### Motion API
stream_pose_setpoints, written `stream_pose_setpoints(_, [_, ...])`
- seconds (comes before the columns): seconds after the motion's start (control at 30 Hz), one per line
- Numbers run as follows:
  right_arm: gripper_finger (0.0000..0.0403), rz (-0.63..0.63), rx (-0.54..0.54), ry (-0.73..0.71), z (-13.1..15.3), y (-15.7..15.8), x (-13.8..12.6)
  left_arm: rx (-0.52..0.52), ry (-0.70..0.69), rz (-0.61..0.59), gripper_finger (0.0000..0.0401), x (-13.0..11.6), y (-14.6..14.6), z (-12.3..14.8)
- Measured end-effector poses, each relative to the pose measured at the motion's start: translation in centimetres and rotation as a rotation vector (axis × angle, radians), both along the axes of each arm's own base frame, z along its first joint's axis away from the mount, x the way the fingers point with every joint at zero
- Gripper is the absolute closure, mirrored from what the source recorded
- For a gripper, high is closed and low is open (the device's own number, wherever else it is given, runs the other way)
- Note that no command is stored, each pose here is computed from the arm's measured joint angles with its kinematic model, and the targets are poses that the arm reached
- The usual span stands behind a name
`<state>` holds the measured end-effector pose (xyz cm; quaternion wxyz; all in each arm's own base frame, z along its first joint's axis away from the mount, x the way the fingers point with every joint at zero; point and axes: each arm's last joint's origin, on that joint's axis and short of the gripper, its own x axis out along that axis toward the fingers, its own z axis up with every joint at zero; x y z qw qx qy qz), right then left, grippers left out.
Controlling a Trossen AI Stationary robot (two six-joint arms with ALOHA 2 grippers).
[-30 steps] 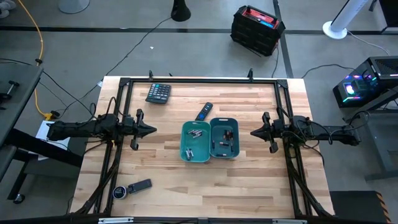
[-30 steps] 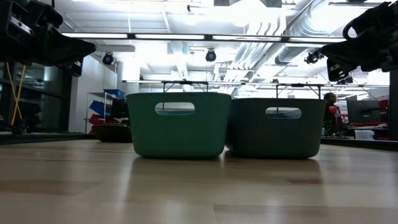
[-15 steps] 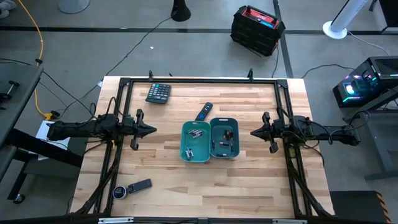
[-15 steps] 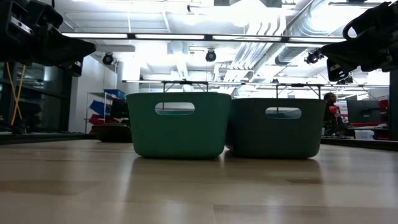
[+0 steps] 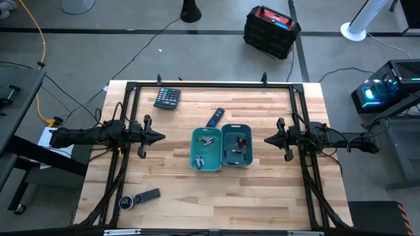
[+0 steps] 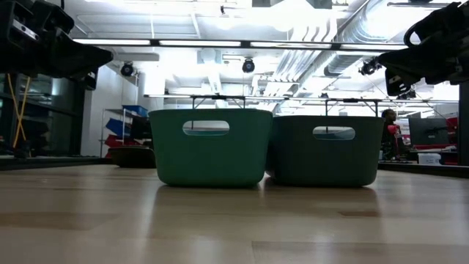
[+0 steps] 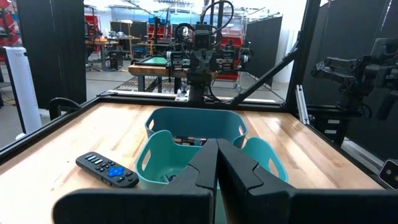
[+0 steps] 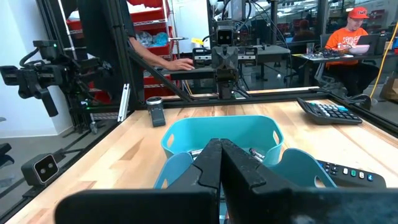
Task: Sort batteries
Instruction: Return to Home Position
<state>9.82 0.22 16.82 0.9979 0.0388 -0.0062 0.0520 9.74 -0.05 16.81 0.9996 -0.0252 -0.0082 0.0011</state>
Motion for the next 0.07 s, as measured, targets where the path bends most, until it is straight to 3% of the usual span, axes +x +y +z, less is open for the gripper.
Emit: stream_pose_setpoints(0.07, [0.0402, 0.000, 0.000, 0.000, 0.00, 0.00, 0.00, 0.000, 0.000, 0.000, 0.0401, 0.00, 0.00, 0.00])
